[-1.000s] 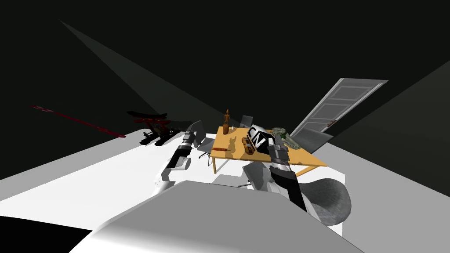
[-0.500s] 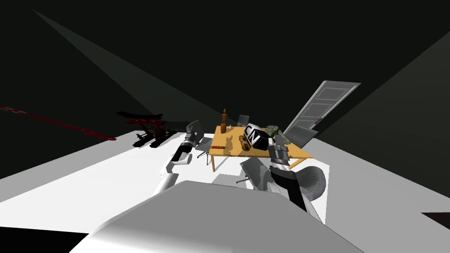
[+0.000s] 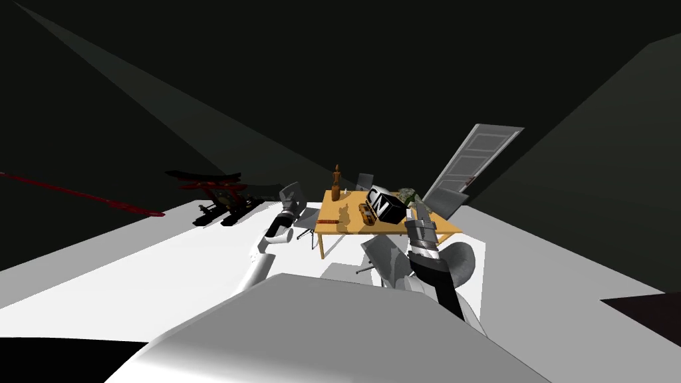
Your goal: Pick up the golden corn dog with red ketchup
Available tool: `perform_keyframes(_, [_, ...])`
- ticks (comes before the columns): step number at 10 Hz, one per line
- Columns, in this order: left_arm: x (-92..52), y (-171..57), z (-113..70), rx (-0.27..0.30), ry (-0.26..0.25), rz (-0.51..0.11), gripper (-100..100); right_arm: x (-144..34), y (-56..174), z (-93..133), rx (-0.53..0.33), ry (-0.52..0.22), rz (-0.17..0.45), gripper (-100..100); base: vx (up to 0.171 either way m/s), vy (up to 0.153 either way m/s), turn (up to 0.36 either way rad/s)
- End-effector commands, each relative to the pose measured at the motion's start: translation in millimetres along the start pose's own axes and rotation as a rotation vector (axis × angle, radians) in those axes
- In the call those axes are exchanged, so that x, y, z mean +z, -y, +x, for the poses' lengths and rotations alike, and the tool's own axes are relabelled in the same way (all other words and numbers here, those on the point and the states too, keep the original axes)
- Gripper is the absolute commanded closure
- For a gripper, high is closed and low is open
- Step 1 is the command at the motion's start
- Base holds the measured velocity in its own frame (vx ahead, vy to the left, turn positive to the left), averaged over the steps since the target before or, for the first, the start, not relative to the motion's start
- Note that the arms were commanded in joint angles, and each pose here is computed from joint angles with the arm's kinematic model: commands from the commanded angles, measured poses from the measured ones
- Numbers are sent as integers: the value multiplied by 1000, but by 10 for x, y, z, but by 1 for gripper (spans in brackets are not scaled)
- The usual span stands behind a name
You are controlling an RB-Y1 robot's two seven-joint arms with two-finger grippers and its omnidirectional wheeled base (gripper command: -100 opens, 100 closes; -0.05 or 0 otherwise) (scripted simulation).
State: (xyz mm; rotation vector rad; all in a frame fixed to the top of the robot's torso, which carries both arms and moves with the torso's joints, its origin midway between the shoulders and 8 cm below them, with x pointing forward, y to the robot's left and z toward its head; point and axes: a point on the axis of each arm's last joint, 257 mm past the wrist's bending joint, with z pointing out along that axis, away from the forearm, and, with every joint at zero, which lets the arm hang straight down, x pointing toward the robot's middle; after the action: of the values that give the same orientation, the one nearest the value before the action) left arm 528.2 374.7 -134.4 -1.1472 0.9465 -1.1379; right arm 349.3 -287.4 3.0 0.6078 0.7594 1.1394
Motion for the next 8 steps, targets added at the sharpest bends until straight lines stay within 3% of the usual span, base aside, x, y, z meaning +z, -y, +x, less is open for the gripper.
perform_keyframes(1, [32, -166, -36, -8, 10, -40, -100, 0, 0, 0, 0, 0, 0, 0, -40, -3, -64])
perform_keyframes(2, [143, -215, -51, -25, 20, -67, -100, 0, 0, 0, 0, 0, 0, 0, -50, -12, -76])
perform_keyframes(3, [124, -362, -73, -25, 25, -96, -100, 0, 0, 0, 0, 0, 0, 0, -44, -10, -64])
perform_keyframes(6, [292, -653, -94, -63, 49, -191, -100, 0, 0, 0, 0, 0, 0, 0, -39, -6, -90])
perform_keyframes(7, [266, -773, -109, -63, 52, -215, -100, 0, 0, 0, 0, 0, 0, 0, -26, -1, -58])
perform_keyframes(8, [358, -811, -86, -82, 59, -243, -100, 0, 0, 0, 0, 0, 0, 0, -23, -7, -111])
